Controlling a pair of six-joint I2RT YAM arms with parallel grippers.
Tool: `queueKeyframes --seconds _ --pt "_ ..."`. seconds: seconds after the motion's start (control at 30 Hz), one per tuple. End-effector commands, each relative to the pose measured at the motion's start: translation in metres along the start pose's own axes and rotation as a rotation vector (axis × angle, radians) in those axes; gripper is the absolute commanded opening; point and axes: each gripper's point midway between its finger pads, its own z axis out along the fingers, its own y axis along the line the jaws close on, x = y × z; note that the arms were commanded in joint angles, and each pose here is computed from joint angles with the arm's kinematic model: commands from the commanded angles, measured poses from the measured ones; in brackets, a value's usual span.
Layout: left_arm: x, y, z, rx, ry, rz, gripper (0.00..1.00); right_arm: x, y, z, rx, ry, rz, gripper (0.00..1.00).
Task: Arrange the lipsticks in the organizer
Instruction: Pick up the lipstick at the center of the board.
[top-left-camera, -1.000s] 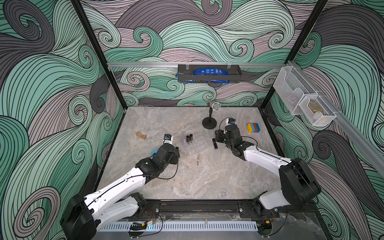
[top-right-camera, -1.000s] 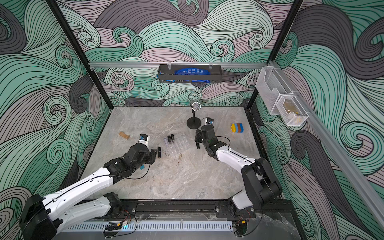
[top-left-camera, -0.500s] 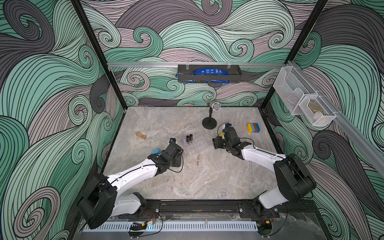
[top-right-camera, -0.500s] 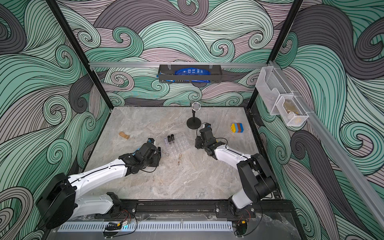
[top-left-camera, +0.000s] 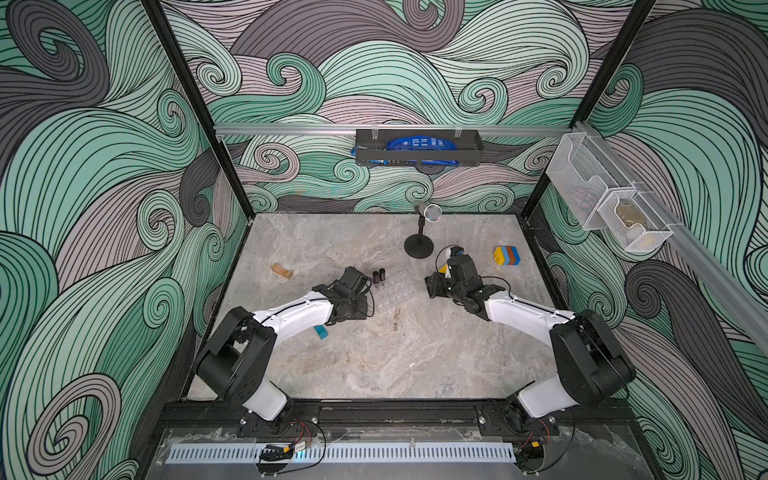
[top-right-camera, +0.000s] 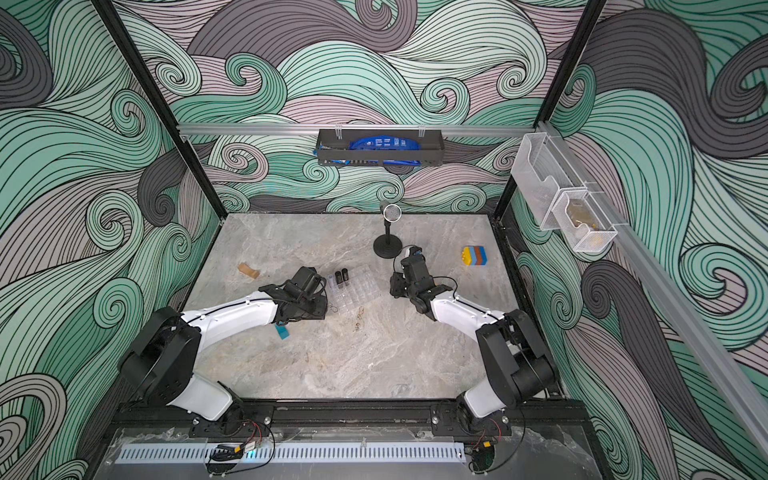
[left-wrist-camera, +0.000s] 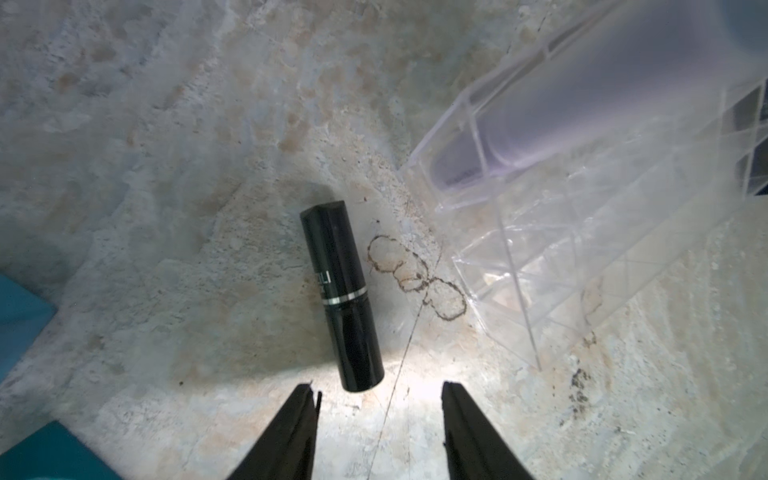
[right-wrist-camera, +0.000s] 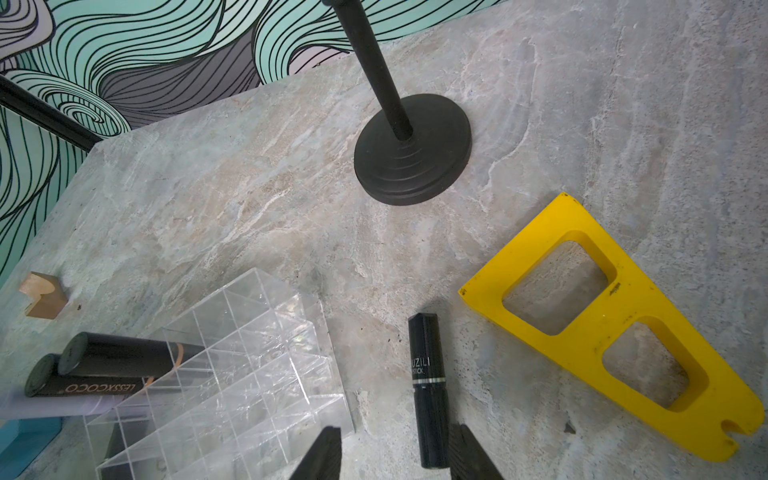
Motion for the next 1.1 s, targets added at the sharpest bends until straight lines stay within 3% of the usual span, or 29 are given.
queueKeyframes --seconds 0.0,0.7,0.9,1.07 --pt "-0.006 0.01 0.001 -0.074 0.009 0.027 0.51 -0.008 0.004 -0.009 -0.04 -0.032 0.0 0.47" --pt "0.005 0.016 0.036 -0.175 0.082 0.092 0.4 -0.011 0.012 -0.016 -0.101 -0.042 0.028 0.46" --pt "0.011 0.023 0.034 -0.207 0.105 0.1 0.29 -0.013 0.014 -0.02 -0.114 -0.05 0.031 0.45" --pt "0.02 0.021 0.022 -0.156 0.095 0.069 0.15 -0.016 0.018 -0.024 -0.131 -0.055 0.033 0.45"
